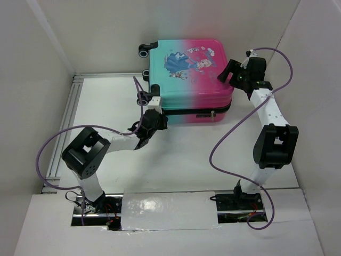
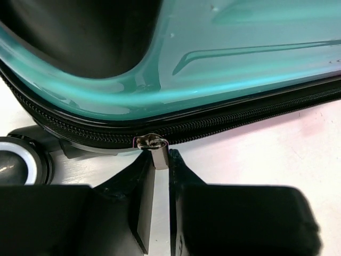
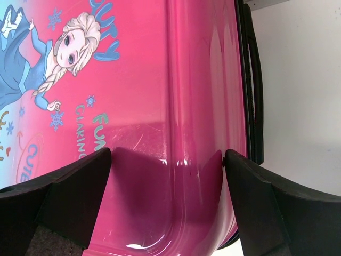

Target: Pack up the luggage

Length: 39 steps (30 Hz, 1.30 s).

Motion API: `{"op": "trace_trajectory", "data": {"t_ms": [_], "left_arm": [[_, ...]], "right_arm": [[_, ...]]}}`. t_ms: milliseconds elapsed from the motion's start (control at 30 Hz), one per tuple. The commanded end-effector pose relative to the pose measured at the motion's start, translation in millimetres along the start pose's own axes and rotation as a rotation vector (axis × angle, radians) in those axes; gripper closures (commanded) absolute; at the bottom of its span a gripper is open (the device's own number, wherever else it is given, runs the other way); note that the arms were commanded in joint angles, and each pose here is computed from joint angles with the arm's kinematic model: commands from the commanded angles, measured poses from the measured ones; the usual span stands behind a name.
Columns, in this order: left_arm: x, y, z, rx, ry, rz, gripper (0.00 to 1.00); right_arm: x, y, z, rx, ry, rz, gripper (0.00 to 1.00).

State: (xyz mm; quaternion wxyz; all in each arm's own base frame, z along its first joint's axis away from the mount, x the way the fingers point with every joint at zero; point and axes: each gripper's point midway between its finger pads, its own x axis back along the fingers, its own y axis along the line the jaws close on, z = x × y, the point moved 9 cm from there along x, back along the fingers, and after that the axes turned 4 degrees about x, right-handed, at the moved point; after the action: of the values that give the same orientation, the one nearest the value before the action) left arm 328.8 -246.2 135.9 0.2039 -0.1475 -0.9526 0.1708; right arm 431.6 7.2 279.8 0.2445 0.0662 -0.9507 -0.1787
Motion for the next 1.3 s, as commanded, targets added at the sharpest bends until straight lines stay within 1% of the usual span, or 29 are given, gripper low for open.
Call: {"op": "trace_trajectory", "data": {"t_ms": [0, 33, 133, 300, 333, 367, 400, 500, 533, 600, 667, 700, 767, 800, 867, 900, 933, 1000, 1033, 1100, 1133, 1200, 1233, 1267], "left_arm": [[0, -18, -40, 0.009, -0.169, 0.098, 0.98], [1, -21, -38, -0.01, -0.166, 0.105, 1.0], [5, -24, -37, -0.058, -0.18, 0.145, 1.0], [16, -46, -37, -0.156, -0.2, 0.332, 1.0], [20, -55, -34, -0.175, -0.189, 0.403, 1.0], [21, -61, -29, -0.196, -0.178, 0.441, 1.0], [22, -69, -31, -0.21, -0.182, 0.481, 1.0], [20, -88, -20, -0.27, -0.14, 0.609, 1.0], [22, -95, -14, -0.282, -0.106, 0.669, 1.0], [17, -101, -11, -0.3, -0.085, 0.717, 1.0], [16, -108, -6, -0.308, -0.057, 0.76, 1.0], [15, -111, 2, -0.313, -0.029, 0.777, 1.0], [14, -115, 5, -0.306, -0.022, 0.786, 1.0], [11, -116, 4, -0.304, -0.028, 0.77, 1.0], [9, -122, 5, -0.292, -0.025, 0.771, 1.0], [8, -127, -3, -0.291, -0.038, 0.776, 1.0], [5, -131, 5, -0.296, -0.015, 0.788, 1.0], [-1, -135, 6, -0.314, 0.018, 0.795, 1.0], [-3, -147, -1, -0.325, 0.0, 0.812, 1.0], [-10, -153, 6, -0.33, 0.043, 0.806, 1.0], [-12, -160, -3, -0.329, 0.024, 0.814, 1.0], [-13, -170, 3, -0.323, 0.039, 0.83, 1.0], [-14, -174, -3, -0.321, 0.025, 0.826, 1.0], [-15, -178, 2, -0.323, 0.033, 0.834, 1.0]], "right_arm": [[-8, 0, 1, 0.02, 0.001, -0.008, 0.08], [-8, 0, 1, 0.02, 0.001, -0.008, 0.08], [-8, -5, 3, 0.013, 0.006, 0.001, 0.08], [-10, -7, 11, -0.007, 0.01, 0.003, 0.08], [-12, -9, 17, -0.008, 0.014, 0.004, 0.08], [-13, -10, 18, -0.007, 0.012, 0.003, 0.08], [-11, -10, 19, -0.017, 0.01, 0.012, 0.08], [-12, -13, 29, -0.015, 0.006, 0.011, 0.08], [-12, -14, 39, -0.028, 0.023, 0.001, 0.08], [-12, -14, 45, -0.036, 0.017, -0.025, 0.08], [-12, -16, 59, -0.051, 0.039, -0.041, 0.09], [-10, -15, 64, -0.062, 0.047, -0.049, 0.09], [-10, -16, 68, -0.064, 0.054, -0.057, 0.09], [-8, -14, 64, -0.058, 0.037, -0.062, 0.09], [-6, -13, 70, -0.071, 0.053, -0.076, 0.09], [-6, -13, 68, -0.068, 0.045, -0.079, 0.09], [-3, -10, 66, -0.074, 0.04, -0.09, 0.09], [-4, -11, 69, -0.086, 0.048, -0.088, 0.1], [-4, -11, 70, -0.086, 0.048, -0.088, 0.1], [-2, -6, 71, -0.088, 0.047, -0.106, 0.1], [-2, -6, 71, -0.088, 0.047, -0.106, 0.1], [0, -7, 76, -0.099, 0.051, -0.105, 0.1], [2, -5, 74, -0.096, 0.042, -0.108, 0.1], [4, -6, 76, -0.095, 0.041, -0.108, 0.1]]}}
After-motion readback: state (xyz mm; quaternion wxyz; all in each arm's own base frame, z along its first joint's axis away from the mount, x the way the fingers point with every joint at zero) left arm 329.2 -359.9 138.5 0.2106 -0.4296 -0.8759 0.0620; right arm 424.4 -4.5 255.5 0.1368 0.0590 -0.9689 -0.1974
